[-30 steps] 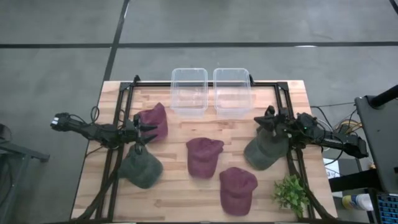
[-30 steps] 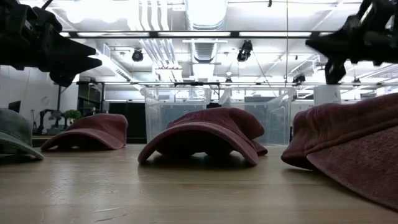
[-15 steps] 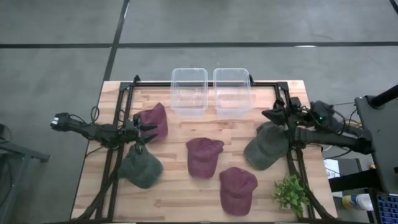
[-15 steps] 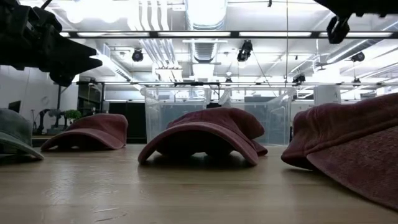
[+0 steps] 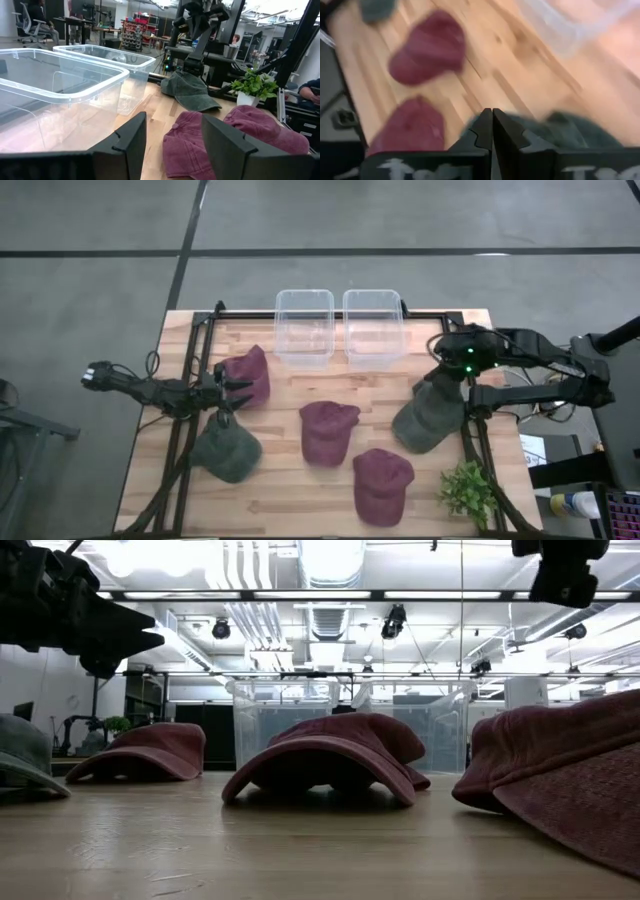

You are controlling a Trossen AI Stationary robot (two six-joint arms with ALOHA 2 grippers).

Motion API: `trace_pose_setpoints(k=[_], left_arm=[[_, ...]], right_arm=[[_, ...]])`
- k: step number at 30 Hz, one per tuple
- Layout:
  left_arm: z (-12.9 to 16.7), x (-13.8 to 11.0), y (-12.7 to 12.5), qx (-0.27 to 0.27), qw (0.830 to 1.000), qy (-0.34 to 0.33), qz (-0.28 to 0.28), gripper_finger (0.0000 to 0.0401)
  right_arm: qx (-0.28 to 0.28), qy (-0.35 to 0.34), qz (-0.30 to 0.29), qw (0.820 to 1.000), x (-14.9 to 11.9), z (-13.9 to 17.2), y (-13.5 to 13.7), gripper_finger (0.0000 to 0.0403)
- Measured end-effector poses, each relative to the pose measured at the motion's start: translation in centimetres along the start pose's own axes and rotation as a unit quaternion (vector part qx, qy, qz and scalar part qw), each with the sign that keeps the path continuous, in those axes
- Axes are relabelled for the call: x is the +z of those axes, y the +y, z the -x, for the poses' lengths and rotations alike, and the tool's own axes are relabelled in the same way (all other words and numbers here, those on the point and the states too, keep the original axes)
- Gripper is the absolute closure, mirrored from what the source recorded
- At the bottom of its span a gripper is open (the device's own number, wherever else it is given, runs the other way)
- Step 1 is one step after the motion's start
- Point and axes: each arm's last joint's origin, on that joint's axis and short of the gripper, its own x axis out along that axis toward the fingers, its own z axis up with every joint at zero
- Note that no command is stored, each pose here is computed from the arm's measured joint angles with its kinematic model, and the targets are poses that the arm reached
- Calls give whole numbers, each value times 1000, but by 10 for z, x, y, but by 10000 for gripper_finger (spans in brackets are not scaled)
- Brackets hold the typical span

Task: Pick & Place hat
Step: Put the right black cap into the right transparent bin

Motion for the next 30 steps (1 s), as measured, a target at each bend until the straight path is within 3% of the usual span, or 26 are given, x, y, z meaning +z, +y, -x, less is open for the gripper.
trace_pose_setpoints(k=[5,10,14,22,30], left_arm=[[0,0,0,0,1000,-1,1,220],[0,0,0,0,1000,-1,1,220],[0,0,0,0,1000,-1,1,220],[0,0,0,0,1000,-1,1,220],[0,0,0,0,1000,-1,1,220]], right_arm=[[-60,78,-25,995,2,-5,0,394],[-148,134,-61,978,-7,-13,-10,394],[-166,173,-78,968,-19,-24,-17,380],[-179,224,-112,951,-38,-44,-29,296],[-194,226,-139,944,-43,-56,-34,205]])
